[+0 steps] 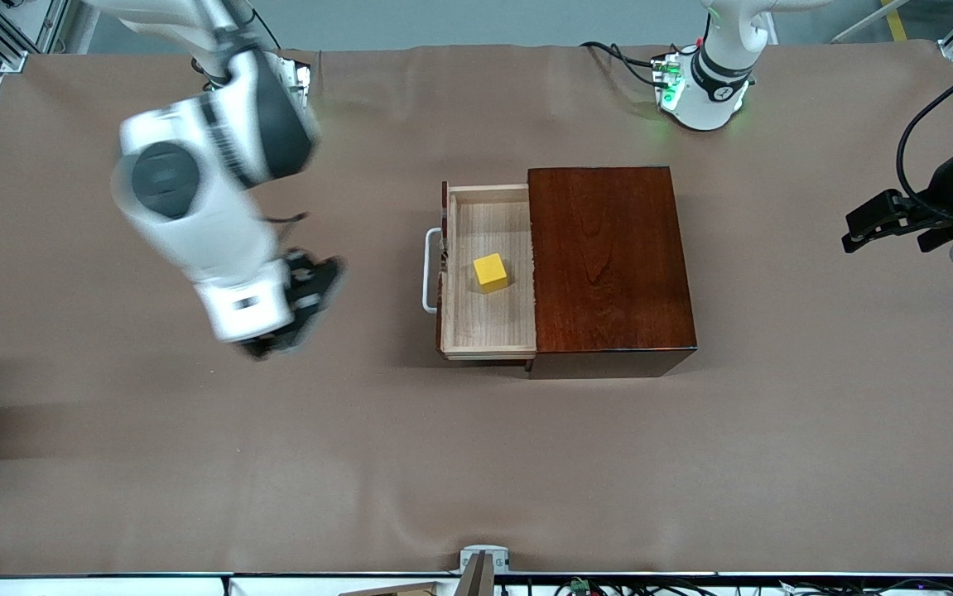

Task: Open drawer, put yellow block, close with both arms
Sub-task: 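Release the cube into the drawer and withdraw the right gripper, then push the drawer closed with the left gripper against its front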

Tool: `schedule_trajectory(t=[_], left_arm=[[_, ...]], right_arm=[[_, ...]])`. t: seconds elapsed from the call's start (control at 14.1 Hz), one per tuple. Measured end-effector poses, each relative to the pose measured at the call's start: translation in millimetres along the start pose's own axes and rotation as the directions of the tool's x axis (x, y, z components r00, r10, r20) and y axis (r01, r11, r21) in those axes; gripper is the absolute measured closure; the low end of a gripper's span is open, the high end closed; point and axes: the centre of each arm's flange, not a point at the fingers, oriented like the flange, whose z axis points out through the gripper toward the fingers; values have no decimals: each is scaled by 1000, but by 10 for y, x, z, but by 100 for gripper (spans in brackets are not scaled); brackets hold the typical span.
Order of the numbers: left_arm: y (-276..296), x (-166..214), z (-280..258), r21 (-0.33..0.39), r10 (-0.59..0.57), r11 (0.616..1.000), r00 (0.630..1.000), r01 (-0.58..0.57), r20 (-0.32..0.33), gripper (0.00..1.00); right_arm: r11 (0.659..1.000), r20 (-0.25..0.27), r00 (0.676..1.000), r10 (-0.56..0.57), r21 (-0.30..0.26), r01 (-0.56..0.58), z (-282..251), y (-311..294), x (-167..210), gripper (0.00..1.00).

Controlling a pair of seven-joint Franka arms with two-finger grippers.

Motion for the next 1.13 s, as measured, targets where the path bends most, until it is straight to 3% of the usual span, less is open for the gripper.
schedule_trajectory(t=[0.28,0.57,0.78,1.13], left_arm=[[324,7,52,-5,64,998,998,-64,-11,0],[1249,-120,174,-11,226,974,974,-226,-4,0],[2100,-442,156,-29,376,926,926,-376,-10,0],[3485,-991,567,-84,617,784,787,-615,-5,0]], right_arm=[[980,-3,980,198,-14,-198,-238,837,-1029,0],[947,-23,947,320,-16,-321,-625,950,-1633,0],[859,-24,859,511,5,-511,-965,855,-2020,0],[672,-6,672,741,31,-740,-1385,636,-2351,0]])
